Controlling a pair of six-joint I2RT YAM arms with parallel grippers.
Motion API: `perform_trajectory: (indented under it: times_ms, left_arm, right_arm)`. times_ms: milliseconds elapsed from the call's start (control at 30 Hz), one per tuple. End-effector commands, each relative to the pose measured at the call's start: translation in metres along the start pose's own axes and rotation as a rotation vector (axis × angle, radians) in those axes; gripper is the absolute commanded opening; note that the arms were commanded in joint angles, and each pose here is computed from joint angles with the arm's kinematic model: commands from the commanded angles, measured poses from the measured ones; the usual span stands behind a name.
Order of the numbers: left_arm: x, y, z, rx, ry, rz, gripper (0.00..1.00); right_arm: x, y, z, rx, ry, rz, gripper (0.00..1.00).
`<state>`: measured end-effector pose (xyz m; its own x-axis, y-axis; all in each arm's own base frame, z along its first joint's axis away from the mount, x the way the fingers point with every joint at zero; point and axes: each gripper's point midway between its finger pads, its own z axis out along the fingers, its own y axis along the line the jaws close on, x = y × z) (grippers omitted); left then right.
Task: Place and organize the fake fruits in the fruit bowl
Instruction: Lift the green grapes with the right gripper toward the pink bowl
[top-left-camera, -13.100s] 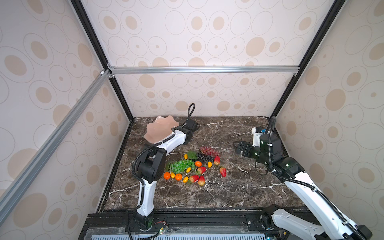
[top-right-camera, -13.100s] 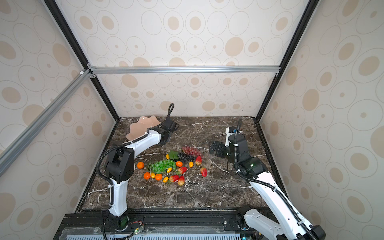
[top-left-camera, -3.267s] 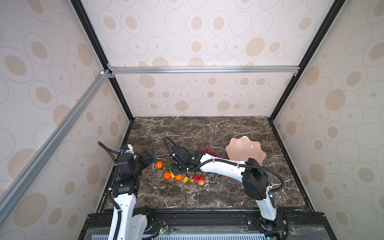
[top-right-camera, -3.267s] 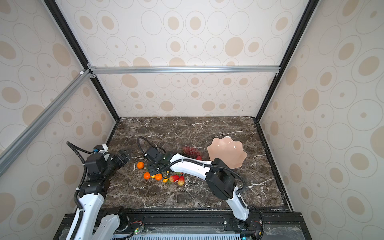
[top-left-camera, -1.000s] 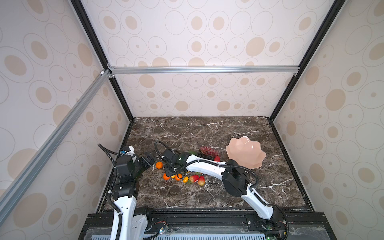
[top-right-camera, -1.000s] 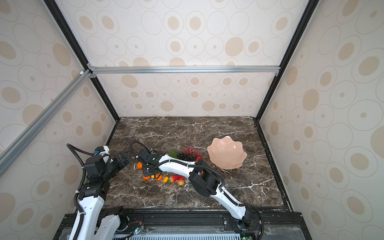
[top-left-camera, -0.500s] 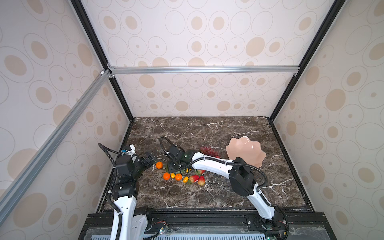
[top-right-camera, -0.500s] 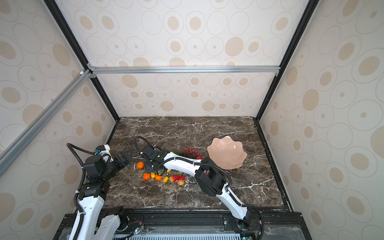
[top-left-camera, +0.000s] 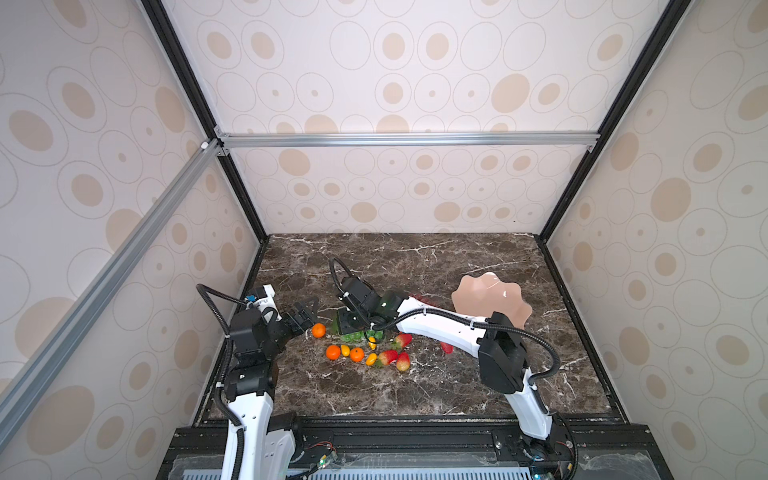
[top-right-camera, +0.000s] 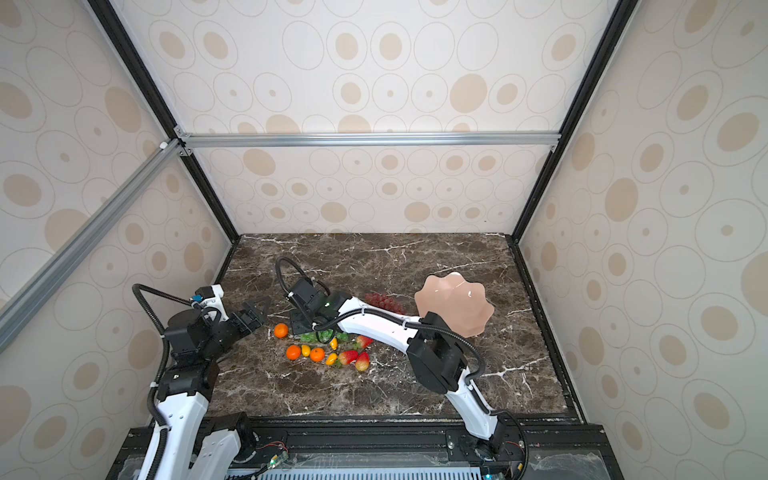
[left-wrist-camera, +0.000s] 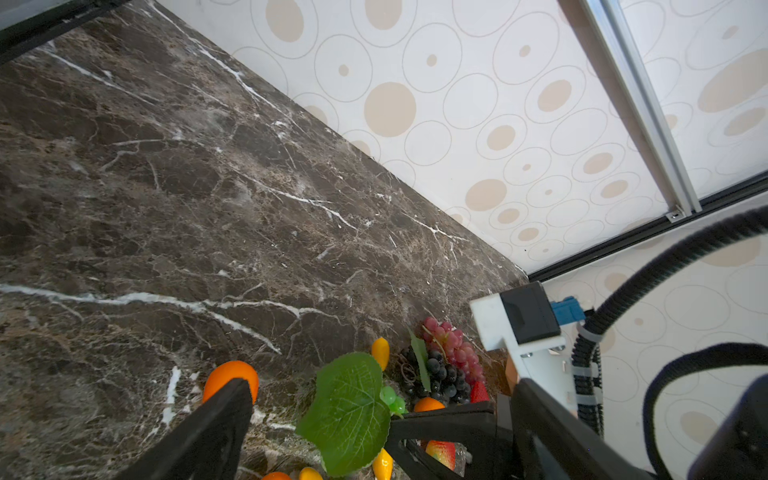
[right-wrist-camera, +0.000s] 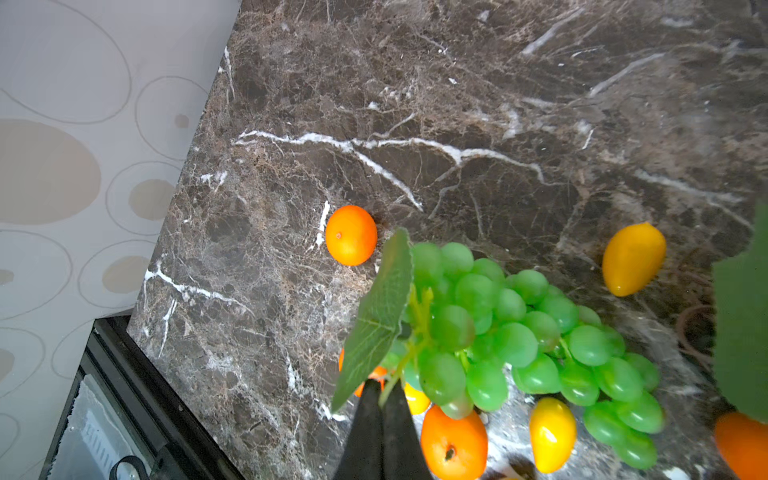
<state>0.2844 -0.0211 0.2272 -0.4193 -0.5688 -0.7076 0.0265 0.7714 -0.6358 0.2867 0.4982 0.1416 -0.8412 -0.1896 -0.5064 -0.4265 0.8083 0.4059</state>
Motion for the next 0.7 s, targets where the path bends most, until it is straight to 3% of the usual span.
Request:
perform_trajectory:
  times_ms: [0,667]
  left_arm:
    - [-0.007,-0.016,-0.003,0.076,-0.024,0.041,0.98]
    - [0.003,-0.068,0.002,0.27,0.003,0.127,0.98]
  right_arm:
    - [-0.022,0.007,-0.033,-0.023,-0.083,-0.002,0.0]
    - [-0.057,-0.001,-0.115,0.001,-0.252,-0.044,0.0]
